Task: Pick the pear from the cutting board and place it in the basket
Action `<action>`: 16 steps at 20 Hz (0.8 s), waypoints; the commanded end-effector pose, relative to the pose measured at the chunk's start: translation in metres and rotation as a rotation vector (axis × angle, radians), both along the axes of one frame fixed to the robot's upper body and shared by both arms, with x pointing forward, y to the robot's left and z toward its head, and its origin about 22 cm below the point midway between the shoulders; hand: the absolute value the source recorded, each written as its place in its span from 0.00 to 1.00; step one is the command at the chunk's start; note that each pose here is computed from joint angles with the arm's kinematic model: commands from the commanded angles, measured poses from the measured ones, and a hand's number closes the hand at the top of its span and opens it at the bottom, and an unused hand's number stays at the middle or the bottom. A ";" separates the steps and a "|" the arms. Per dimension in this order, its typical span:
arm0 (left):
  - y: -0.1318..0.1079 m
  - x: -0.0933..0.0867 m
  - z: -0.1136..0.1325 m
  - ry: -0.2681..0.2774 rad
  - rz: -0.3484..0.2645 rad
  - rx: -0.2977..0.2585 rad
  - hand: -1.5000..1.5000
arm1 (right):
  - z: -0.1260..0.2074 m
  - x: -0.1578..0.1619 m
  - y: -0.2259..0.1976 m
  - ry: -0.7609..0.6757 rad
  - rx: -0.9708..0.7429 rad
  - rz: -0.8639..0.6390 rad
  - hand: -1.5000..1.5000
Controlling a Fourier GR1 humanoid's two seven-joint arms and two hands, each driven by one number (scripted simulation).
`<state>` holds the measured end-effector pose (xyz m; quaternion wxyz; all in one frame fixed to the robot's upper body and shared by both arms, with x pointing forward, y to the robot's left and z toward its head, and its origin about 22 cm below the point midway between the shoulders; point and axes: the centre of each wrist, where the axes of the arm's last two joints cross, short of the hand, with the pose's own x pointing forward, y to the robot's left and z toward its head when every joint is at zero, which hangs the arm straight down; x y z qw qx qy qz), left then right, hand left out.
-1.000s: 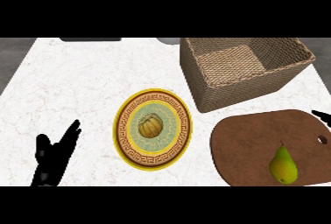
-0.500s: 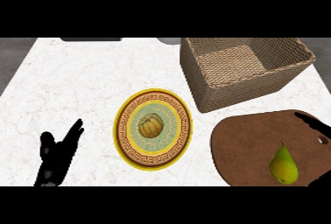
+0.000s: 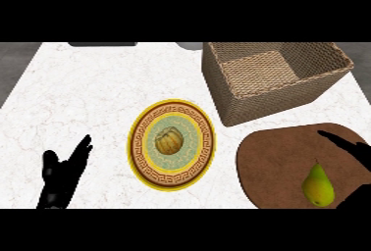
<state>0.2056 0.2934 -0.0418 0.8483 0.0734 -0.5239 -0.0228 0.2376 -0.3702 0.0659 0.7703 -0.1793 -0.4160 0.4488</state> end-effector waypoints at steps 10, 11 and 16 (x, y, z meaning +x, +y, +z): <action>-0.007 -0.021 -0.013 0.088 0.025 -0.010 0.50 | -0.027 0.006 0.010 0.016 -0.012 -0.004 0.00; 0.006 -0.015 -0.018 0.085 0.025 -0.003 0.50 | -0.032 0.006 0.025 0.024 -0.008 -0.006 0.00; 0.008 -0.009 -0.011 0.100 0.026 -0.005 0.50 | -0.057 -0.005 0.016 0.026 0.002 0.004 0.00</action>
